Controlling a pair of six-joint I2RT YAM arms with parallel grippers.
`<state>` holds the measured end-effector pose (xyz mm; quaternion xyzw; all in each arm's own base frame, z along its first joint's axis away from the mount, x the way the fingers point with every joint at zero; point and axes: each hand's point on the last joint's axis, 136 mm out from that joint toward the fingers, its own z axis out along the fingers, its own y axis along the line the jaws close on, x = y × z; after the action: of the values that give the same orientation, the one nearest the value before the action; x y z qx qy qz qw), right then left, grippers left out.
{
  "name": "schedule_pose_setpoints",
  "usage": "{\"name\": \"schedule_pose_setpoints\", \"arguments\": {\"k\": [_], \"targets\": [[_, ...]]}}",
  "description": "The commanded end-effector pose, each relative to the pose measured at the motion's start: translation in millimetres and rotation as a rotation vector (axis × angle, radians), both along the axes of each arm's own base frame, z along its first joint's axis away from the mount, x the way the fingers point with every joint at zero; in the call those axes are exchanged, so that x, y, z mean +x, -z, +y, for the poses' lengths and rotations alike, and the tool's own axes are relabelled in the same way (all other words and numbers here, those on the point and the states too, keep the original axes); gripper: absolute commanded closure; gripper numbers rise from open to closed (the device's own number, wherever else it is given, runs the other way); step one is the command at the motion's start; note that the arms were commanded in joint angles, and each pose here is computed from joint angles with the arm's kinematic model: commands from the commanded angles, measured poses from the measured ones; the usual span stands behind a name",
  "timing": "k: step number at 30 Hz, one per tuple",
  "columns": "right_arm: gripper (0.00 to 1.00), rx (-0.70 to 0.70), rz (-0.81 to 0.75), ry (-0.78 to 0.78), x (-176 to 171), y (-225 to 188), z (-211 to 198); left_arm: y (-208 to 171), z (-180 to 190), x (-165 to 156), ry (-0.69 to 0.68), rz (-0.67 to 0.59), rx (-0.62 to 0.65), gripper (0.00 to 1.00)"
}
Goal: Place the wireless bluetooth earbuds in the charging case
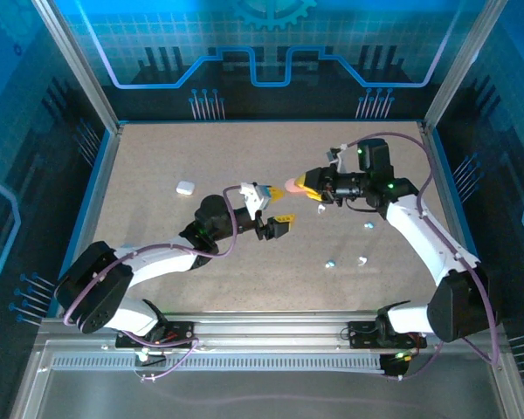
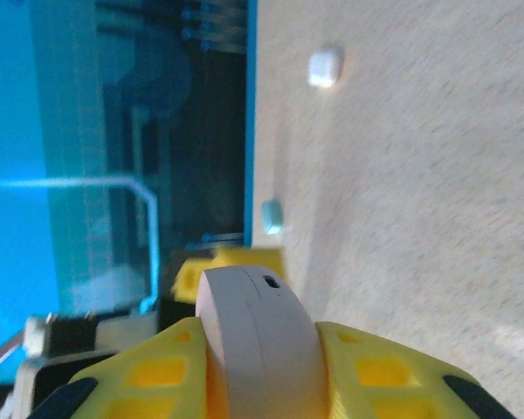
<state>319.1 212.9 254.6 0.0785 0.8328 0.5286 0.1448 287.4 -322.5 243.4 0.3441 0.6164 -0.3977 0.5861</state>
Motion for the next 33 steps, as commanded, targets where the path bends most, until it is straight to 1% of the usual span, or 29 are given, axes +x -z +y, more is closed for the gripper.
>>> {"name": "schedule_pose_setpoints", "arguments": {"k": [1, 3, 6, 9, 13, 15, 19, 26, 33], "targets": [[0.81, -0.103, -0.008, 0.126, 37.5, 33.5, -21.8, -7.2, 17.7, 8.1, -0.107, -0.031, 0.002, 0.22], [0.8, -0.154, 0.046, 0.125, 53.0, 60.1, -22.9, -8.5, 26.6, 14.4, -0.17, -0.019, 0.009, 0.22], [0.8, -0.204, 0.103, 0.054, 72.2, 92.8, -11.5, -8.1, 39.9, 24.4, -0.256, 0.023, 0.034, 0.21], [0.8, -0.254, 0.147, 0.011, 89.3, 124.9, 0.2, -6.0, 60.0, 42.1, -0.378, 0.128, 0.045, 0.21], [0.79, -0.3, 0.214, -0.039, 109.1, 168.0, 16.4, -6.0, 82.1, 59.5, -0.476, 0.261, 0.078, 0.2], [0.78, -0.31, 0.232, -0.062, 115.7, 182.4, 24.3, -4.6, 88.8, 64.8, -0.494, 0.308, 0.107, 0.19], [0.76, -0.371, 0.262, -0.082, 123.2, 204.0, 28.3, -2.4, 98.9, 73.9, -0.524, 0.381, 0.135, 0.19], [0.71, -0.417, 0.313, -0.144, 115.8, 229.1, 31.6, -6.6, 116.0, 96.1, -0.601, 0.482, 0.14, 0.24], [0.51, -0.489, 0.264, -0.167, 115.9, 223.0, 18.8, -0.1, 126.6, 105.8, -0.659, 0.539, 0.17, 0.23]]}}
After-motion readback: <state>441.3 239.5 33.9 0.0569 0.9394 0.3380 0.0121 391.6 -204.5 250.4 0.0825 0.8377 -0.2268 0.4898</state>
